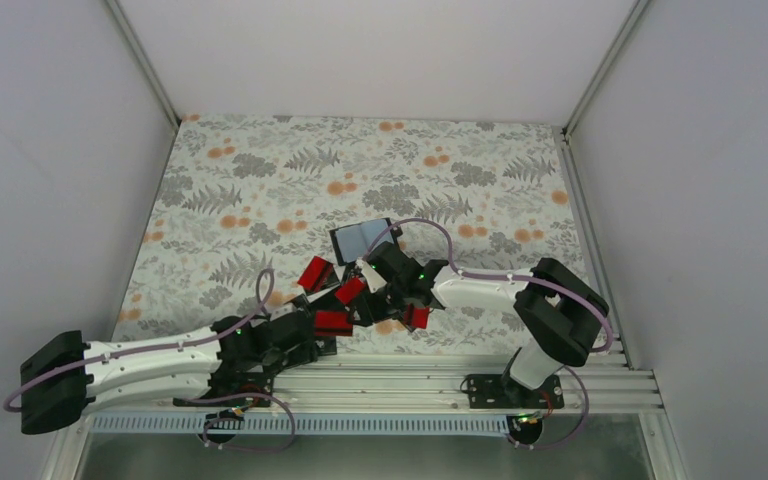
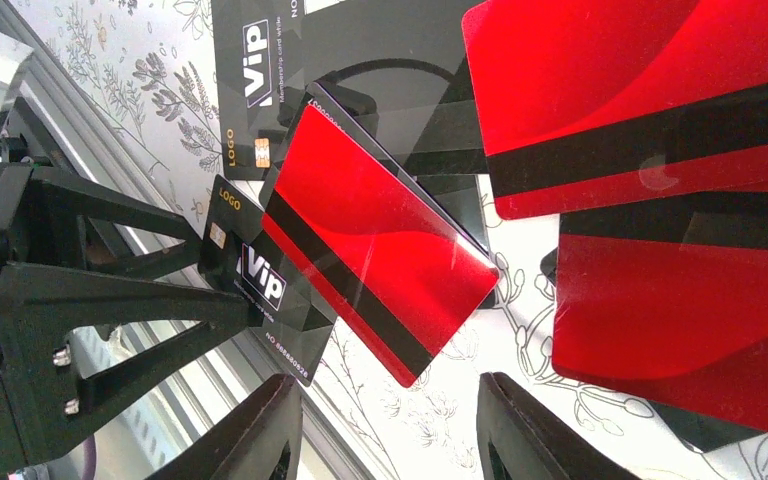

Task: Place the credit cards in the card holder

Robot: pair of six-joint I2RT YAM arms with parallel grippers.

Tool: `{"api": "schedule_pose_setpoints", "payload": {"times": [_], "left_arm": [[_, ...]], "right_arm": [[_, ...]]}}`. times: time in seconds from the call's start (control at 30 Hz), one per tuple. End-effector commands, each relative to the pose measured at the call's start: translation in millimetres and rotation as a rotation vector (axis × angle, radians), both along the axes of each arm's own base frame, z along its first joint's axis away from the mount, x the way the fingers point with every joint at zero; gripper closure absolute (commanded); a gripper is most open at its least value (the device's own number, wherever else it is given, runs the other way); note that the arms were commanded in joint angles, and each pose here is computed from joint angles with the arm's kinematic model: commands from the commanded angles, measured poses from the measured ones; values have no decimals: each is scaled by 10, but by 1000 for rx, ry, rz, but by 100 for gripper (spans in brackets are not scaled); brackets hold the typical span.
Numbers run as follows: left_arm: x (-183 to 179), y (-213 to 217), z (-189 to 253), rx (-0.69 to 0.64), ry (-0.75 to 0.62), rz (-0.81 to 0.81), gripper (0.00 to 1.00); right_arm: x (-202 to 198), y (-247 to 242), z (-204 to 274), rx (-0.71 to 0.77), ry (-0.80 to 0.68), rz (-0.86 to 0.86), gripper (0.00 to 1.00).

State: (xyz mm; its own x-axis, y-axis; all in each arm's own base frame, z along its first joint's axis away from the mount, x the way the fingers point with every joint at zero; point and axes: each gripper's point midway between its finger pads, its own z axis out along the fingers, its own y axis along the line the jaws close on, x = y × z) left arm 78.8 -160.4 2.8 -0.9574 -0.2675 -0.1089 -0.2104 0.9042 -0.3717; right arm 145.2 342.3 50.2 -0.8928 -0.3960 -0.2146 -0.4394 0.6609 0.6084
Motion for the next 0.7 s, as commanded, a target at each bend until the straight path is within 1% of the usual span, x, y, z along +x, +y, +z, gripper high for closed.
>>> {"api": "schedule_pose_setpoints", "payload": {"times": [0.0, 0.07, 0.17, 0.43, 0.67], "left_arm": [[27, -51, -121, -63, -10, 27, 36], [33, -61, -135, -78, -12, 25, 39], [57, -67, -143, -84, -19, 21, 45], [113, -86, -114, -64, -39, 8, 65], [158, -108, -52, -39, -55, -3, 74]], "right_arm": [[-48, -46, -10, -17, -14, 13, 54], [-40, -47, 4, -16, -19, 9, 54], [-37, -48, 2, -17, -18, 7, 55], [-40, -62, 9, -20, -21, 3, 55], [-34, -58, 4, -21, -20, 4, 56]]}}
